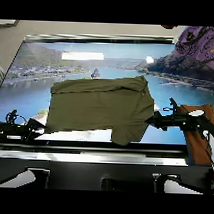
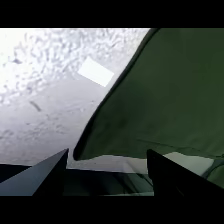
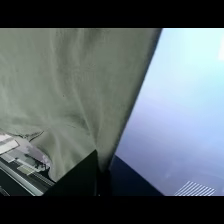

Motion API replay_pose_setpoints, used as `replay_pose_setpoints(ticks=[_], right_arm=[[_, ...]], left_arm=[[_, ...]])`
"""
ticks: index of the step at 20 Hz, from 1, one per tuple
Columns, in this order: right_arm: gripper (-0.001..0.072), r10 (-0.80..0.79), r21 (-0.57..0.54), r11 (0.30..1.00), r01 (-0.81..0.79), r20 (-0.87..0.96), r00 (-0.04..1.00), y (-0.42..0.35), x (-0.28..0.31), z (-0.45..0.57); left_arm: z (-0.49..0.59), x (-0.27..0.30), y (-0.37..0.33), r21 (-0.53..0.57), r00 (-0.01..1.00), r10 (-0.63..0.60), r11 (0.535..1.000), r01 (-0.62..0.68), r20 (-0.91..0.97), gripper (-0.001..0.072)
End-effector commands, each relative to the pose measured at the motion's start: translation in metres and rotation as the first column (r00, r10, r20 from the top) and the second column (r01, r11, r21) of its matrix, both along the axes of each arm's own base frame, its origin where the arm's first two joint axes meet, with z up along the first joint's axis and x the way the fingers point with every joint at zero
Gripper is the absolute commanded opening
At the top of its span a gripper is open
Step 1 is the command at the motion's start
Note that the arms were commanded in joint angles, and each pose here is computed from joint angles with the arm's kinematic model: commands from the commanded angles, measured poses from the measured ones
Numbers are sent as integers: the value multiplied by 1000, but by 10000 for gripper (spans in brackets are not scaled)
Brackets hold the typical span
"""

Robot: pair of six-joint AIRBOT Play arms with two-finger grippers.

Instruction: Fold the clothes and pants, and hang the long-sleeved shirts on hangers.

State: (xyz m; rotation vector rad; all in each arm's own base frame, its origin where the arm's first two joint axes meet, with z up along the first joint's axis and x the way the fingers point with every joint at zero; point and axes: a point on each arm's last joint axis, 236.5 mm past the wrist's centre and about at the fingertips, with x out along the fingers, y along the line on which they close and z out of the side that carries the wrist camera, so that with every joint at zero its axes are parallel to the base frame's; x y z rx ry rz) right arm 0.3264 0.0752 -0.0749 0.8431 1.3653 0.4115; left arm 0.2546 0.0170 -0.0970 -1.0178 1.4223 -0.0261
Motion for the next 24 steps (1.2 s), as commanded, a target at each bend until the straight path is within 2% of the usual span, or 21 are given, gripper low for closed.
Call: replay_pose_setpoints(ticks=[1,5,6,9,11,15,18,21,24], right_arm=[[28,2,4,1000,-2,-3,1000,1,-1,1],[28,-2,7,1000,2,-9,1000,1,-1,1],[28,-2,6,1000,2,-9,1000,1,-1,1],[28,-2,6,1000,2,-9,1000,1,-1,1],[28,-1,7,1000,2,-9,1000,1,-1,1],[28,6,17,1000,-6,-10,1000,3,-3,4],[26,26,4,1000,-26,71,997,2,9,29],[26,12,-53,999,2,248,969,-8,55,86],[26,64,-121,993,-5,486,872,7,111,186]], left_arm=[[-9,10,-6,3,1000,1,1000,-1,11,577],[-14,16,-22,-6,1000,-29,1000,29,10,576],[-14,16,-23,-7,1000,-31,1000,31,7,552],[-14,14,-24,-15,999,-35,999,35,4,185],[-13,13,-26,-22,999,-42,999,42,2,18],[-6,12,-29,-41,998,-61,997,62,6,13],[22,42,-23,-15,992,-67,998,69,104,10],[86,99,-14,101,952,-124,990,99,281,10],[196,164,-5,239,841,-186,968,69,509,10]])
